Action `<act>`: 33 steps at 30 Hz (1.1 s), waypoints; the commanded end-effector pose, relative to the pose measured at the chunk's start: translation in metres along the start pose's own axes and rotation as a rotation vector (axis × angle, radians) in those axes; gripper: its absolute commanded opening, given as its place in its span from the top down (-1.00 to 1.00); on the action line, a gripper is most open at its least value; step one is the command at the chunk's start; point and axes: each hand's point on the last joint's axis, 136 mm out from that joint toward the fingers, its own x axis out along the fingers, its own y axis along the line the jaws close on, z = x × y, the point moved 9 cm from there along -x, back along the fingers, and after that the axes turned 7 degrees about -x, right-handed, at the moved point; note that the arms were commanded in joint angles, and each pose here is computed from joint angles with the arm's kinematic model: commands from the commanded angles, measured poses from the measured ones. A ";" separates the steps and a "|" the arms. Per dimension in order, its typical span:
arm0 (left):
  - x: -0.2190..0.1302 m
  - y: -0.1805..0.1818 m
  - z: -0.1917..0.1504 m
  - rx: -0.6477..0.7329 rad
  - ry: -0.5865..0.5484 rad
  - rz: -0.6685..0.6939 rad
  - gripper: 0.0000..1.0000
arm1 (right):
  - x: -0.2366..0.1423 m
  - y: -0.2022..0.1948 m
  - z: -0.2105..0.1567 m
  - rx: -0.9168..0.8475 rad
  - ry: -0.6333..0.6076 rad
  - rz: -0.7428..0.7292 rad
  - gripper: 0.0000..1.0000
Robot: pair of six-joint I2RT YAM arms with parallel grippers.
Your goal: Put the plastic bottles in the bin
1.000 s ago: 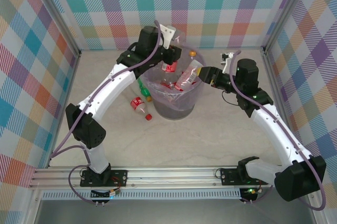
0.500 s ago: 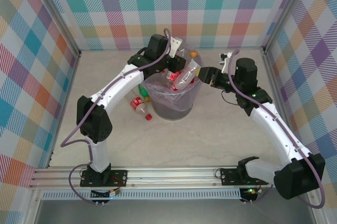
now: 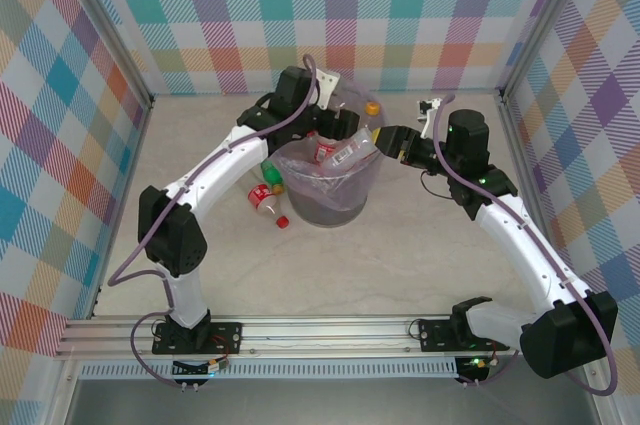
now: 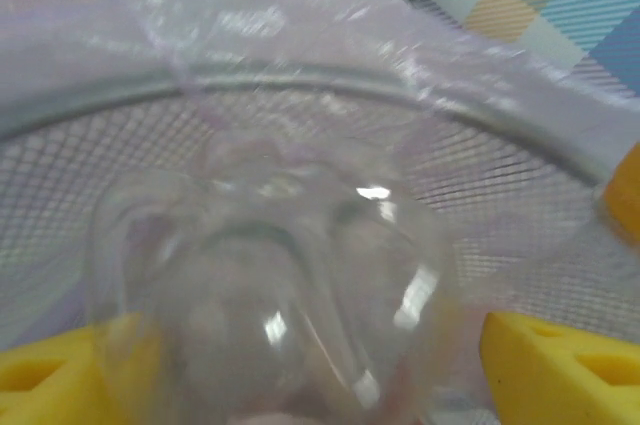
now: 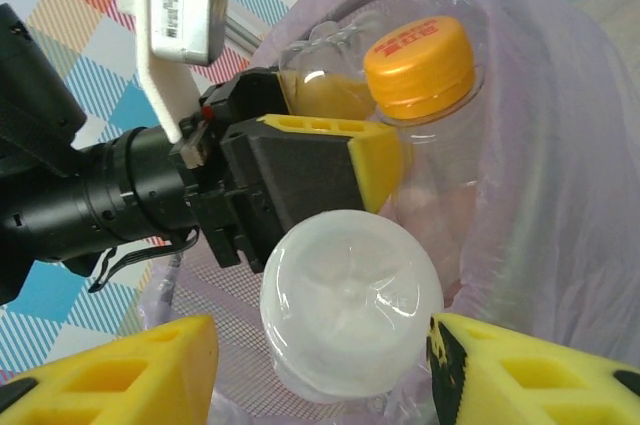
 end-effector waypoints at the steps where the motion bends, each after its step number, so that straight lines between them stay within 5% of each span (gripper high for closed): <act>1: -0.044 -0.017 0.025 0.019 -0.116 -0.016 -0.73 | -0.007 0.010 0.005 -0.037 -0.029 0.011 -0.18; 11: -0.108 -0.010 0.050 -0.106 -0.188 0.099 -0.82 | -0.018 0.015 0.005 -0.046 -0.061 0.010 -0.23; 21: -0.192 0.109 -0.020 -0.698 -0.292 0.332 -0.85 | -0.028 0.017 0.005 -0.076 -0.079 -0.046 -0.23; 29: -0.139 0.175 -0.088 -1.073 -0.228 0.225 -0.88 | -0.029 0.020 0.005 -0.083 -0.061 -0.034 -0.23; 33: -0.105 0.204 -0.117 -1.146 -0.150 0.338 -0.92 | -0.040 0.023 0.002 -0.097 -0.081 -0.058 -0.24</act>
